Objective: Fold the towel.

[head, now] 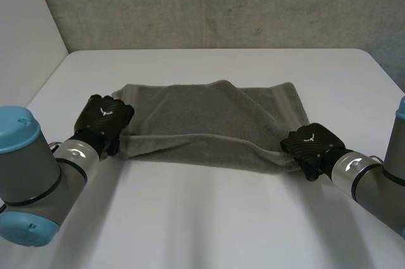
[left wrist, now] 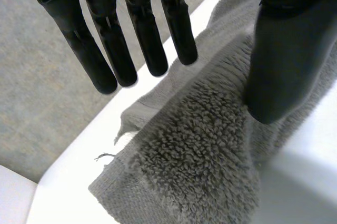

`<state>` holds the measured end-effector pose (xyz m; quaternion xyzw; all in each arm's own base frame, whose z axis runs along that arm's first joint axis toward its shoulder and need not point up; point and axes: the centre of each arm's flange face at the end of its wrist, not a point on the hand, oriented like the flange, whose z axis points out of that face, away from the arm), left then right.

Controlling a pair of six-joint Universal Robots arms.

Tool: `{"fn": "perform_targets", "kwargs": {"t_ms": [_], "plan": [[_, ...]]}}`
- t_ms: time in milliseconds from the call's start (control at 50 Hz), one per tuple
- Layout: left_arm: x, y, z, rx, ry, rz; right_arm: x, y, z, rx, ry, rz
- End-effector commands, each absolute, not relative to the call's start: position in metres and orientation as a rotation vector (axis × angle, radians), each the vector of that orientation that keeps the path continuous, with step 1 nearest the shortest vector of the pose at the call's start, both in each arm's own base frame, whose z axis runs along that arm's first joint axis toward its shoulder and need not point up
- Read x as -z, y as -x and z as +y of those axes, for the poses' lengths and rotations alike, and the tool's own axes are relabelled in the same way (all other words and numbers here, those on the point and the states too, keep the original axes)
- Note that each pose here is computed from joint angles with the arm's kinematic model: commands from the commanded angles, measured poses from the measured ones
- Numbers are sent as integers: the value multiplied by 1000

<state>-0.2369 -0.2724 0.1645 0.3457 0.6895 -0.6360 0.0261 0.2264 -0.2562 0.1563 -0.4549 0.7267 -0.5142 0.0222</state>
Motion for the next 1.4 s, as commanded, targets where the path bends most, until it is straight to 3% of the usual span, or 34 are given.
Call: {"fn": "perform_targets", "kwargs": {"t_ms": [20, 320, 520, 840, 900, 940, 960, 1000, 1060, 1100, 1120, 1160, 1280, 1340, 1400], "plan": [[-152, 236, -272, 1922, -1085, 2166, -159, -224, -252, 1600, 1354, 2263], [-147, 225, -280, 1886, -1031, 2191, -152, -200, -255, 1550, 984, 2388], [-147, 223, -281, 1883, -1023, 2191, -145, -182, -265, 1547, 903, 2450], [-150, 224, -280, 1892, -1019, 2185, -134, -183, -266, 1470, 863, 2452], [-156, 224, -281, 1913, -1011, 2168, -146, -186, -269, 1497, 841, 2394], [-179, 223, -282, 1992, -981, 2099, -189, -188, -270, 1629, 828, 2287], [-179, 223, -282, 1992, -981, 2098, -189, -188, -270, 1629, 828, 2287], [-210, 220, -282, 2096, -915, 2013, -236, -185, -270, 1791, 839, 2198], [-230, 218, -283, 2161, -870, 1961, -261, -182, -270, 1887, 844, 2143], [-270, 211, -282, 2292, -764, 1870, -314, -180, -265, 2086, 860, 2017], [-270, 211, -282, 2293, -764, 1870, -315, -179, -265, 2087, 860, 2016], [-306, 205, -276, 2405, -678, 1806, -364, -175, -256, 2239, 864, 1916], [-338, 202, -268, 2481, -624, 1788, -388, -161, -260, 2258, 887, 1975], [-340, 202, -269, 2453, -630, 1836, -375, -162, -268, 2156, 1015, 2064], [-320, 205, -280, 2361, -667, 1946, -358, -171, -277, 2042, 1162, 2129]]}}
